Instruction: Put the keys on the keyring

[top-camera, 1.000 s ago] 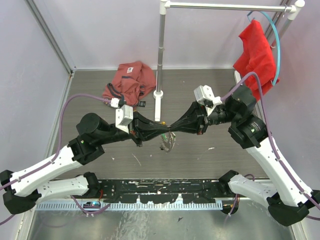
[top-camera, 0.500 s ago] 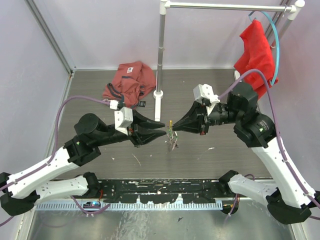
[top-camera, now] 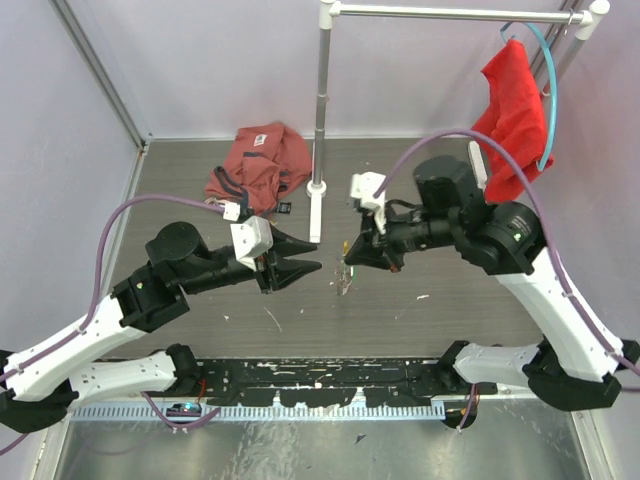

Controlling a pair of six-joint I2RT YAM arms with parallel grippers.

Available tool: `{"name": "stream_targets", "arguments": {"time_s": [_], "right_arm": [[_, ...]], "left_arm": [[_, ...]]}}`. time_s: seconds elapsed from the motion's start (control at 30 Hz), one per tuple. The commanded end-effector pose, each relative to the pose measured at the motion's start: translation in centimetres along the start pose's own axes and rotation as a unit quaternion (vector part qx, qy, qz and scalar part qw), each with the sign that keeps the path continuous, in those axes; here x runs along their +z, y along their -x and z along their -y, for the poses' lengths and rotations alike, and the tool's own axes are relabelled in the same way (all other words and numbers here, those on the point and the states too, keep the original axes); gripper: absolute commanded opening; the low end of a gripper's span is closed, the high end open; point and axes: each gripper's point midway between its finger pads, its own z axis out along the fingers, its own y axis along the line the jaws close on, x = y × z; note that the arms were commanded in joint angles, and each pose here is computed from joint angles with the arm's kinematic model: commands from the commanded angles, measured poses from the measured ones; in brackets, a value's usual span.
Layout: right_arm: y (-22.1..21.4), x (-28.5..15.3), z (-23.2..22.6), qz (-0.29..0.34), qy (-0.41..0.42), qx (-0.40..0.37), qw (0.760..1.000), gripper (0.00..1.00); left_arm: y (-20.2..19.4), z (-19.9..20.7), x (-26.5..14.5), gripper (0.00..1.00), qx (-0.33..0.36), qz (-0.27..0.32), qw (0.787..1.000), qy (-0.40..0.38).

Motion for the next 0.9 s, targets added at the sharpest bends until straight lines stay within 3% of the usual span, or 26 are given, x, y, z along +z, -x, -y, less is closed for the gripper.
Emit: {"name": "stream_targets", "arguments": {"time_s": [0.0, 0.33, 0.87], "right_arm": [[-0.9, 0.5, 0.0, -0.067, -0.052, -0.015, 0.996, 0.01], [-0.5, 1.6, -1.8, -0.111, -0.04, -0.05, 0.992, 0.01], [0.3, 2.5, -3.4, -0.097, 0.001, -0.067, 0.993, 0.01]], "left_arm": [[0.2, 0.2, -0.2, 0.42, 0.006, -0.004, 1.0, -0.006], [-0.8, 1.7, 0.0, 0.48, 0.006, -0.015, 0.999, -0.05], [-2.7, 2.2, 1.5, 0.48, 0.0, -0.056, 0.995, -0.08]]}}
